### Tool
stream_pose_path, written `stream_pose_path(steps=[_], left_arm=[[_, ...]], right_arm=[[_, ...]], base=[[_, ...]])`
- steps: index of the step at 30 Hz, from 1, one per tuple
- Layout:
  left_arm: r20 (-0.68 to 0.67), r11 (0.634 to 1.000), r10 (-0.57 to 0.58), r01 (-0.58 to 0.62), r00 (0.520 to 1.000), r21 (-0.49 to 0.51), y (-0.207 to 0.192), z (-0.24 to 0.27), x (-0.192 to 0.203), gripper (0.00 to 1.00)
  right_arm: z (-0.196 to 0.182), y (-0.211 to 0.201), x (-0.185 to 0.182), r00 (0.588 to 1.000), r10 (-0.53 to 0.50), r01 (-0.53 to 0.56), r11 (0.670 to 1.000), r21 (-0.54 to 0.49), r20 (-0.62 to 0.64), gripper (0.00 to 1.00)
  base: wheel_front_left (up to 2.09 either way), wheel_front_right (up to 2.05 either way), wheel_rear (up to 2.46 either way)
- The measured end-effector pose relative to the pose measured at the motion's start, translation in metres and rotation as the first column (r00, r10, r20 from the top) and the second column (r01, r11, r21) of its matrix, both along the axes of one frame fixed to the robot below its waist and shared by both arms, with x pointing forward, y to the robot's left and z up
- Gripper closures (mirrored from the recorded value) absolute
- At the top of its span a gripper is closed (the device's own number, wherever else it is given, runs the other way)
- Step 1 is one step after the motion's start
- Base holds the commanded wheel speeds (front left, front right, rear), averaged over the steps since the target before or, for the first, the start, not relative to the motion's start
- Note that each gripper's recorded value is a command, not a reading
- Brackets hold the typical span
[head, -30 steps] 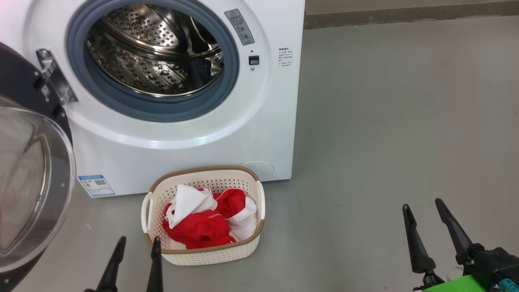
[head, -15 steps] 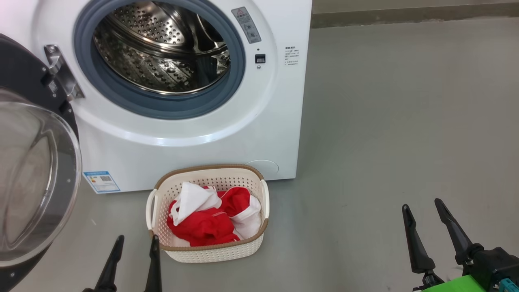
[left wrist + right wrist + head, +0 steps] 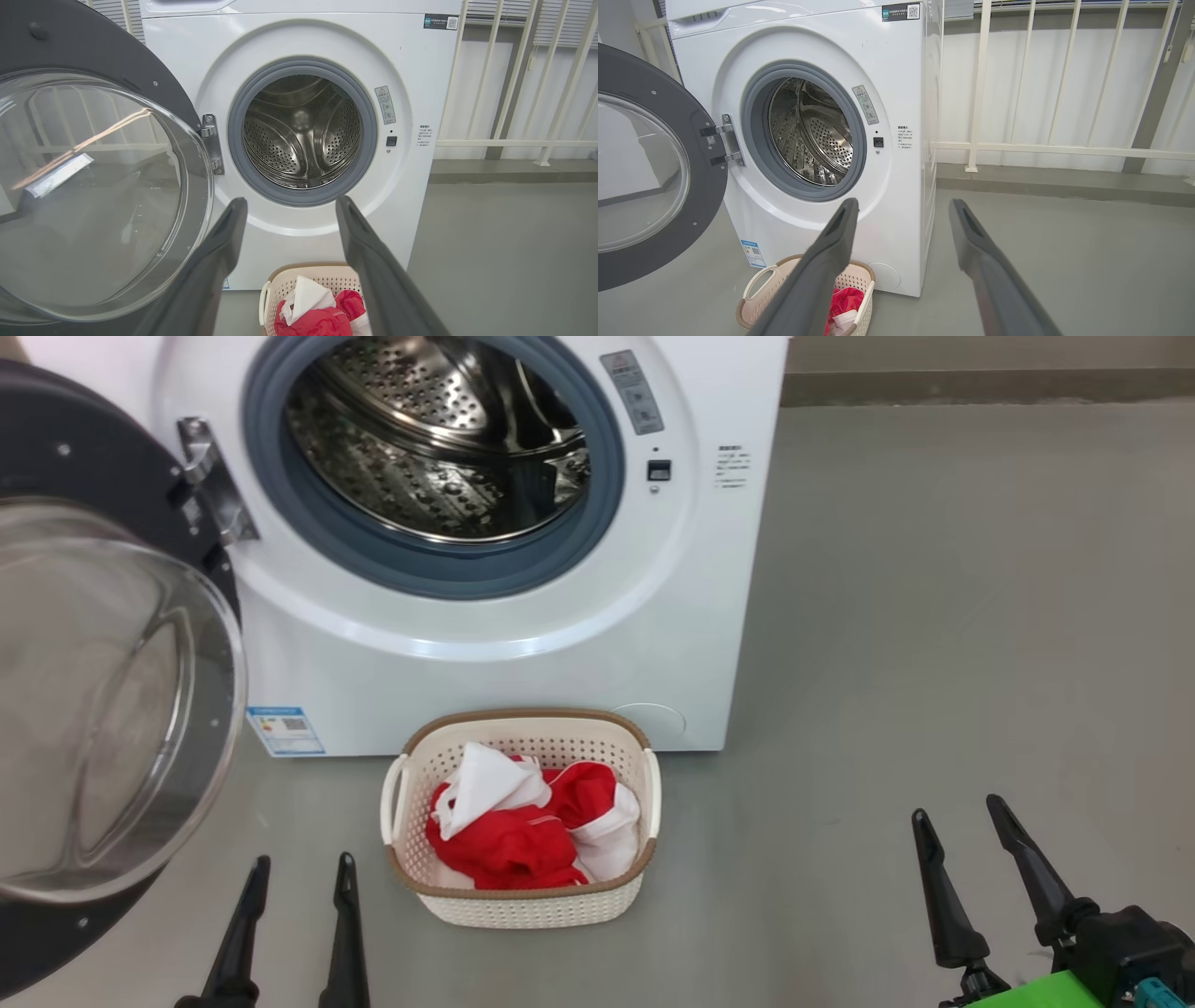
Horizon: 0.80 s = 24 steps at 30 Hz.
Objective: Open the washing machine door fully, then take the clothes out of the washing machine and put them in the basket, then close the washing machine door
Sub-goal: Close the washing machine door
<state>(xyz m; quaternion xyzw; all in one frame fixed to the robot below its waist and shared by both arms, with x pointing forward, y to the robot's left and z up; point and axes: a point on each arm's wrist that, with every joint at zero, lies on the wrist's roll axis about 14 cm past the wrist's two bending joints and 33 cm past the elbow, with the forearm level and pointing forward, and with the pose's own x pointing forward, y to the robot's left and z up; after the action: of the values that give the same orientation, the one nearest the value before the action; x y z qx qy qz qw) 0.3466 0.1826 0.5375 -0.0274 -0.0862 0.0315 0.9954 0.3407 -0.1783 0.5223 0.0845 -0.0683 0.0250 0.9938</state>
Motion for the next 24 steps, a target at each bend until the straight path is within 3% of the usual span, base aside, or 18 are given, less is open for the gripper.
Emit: stream_pose_path(steps=[11, 24], left_arm=[[0.020, 0.994, 0.108, -0.108, 0.994, 0.010, 0.030, 0.009, -0.021, 0.00], [0.045, 0.967, 0.254, -0.255, 0.966, 0.016, 0.072, 0.017, -0.054, 0.00]], right_arm=[[0.001, 0.040, 0.014, 0.992, 0.123, -0.123, 0.992, -0.001, 0.002, 0.00], [0.009, 0.096, 0.032, 0.958, 0.286, -0.286, 0.958, -0.003, 0.025, 0.00]], base=[[0.00, 0.00, 0.00], [0.00, 0.00, 0.00]])
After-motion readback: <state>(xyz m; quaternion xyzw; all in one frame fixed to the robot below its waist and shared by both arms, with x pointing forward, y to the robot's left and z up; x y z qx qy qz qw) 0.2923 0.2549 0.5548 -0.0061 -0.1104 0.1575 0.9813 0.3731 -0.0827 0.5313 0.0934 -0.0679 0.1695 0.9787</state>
